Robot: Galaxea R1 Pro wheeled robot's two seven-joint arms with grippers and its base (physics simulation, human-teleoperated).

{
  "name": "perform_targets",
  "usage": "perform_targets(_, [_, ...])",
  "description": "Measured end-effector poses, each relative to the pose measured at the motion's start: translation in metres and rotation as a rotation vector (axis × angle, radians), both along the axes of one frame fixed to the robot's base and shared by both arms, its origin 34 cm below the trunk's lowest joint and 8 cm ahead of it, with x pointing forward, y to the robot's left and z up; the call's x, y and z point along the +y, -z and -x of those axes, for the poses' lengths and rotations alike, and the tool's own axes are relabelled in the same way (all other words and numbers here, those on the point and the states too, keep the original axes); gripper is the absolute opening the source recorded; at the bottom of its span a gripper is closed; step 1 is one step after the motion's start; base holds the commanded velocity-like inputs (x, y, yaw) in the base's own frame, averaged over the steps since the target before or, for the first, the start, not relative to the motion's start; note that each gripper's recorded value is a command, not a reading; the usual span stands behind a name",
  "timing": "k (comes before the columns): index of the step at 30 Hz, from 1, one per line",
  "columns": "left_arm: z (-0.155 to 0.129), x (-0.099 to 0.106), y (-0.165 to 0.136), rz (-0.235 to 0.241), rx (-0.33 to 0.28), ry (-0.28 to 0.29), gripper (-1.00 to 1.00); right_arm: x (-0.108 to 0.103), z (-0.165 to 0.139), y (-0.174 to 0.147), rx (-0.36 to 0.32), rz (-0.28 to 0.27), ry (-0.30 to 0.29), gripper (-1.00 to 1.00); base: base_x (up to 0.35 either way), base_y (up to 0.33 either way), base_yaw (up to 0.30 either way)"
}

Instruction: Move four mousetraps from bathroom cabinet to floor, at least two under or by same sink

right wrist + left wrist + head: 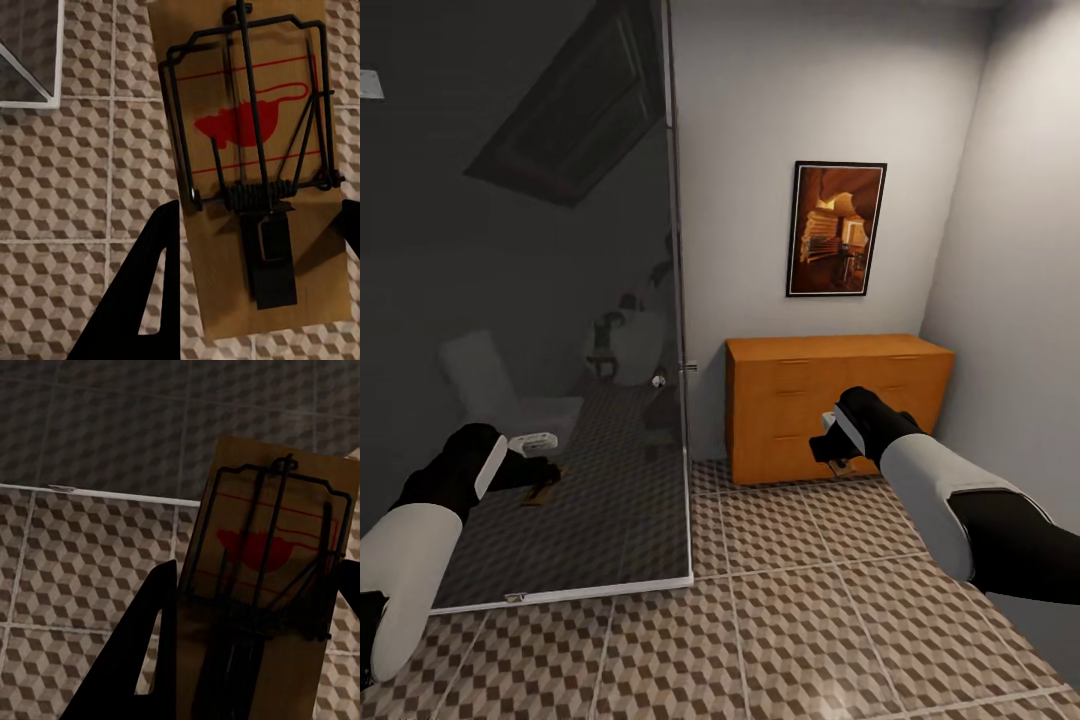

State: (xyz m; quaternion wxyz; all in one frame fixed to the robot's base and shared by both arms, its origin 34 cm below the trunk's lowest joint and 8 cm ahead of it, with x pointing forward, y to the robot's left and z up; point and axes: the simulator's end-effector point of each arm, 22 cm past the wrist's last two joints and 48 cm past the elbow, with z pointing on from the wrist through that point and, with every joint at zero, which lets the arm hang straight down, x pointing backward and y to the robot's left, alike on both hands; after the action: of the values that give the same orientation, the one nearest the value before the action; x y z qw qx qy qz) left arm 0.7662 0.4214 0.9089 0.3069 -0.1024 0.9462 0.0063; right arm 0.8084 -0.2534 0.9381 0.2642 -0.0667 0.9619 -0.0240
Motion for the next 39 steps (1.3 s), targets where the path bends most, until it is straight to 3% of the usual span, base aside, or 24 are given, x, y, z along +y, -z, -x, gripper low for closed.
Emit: perform_targets(39, [-0.0026,-0.0023,-0.0050,-0.001,-0.014,0.003,-1.00,0.0001,0.0013,0.0023,0.006,-0.002,0.000,-1.00,0.000,0.000,0.277])
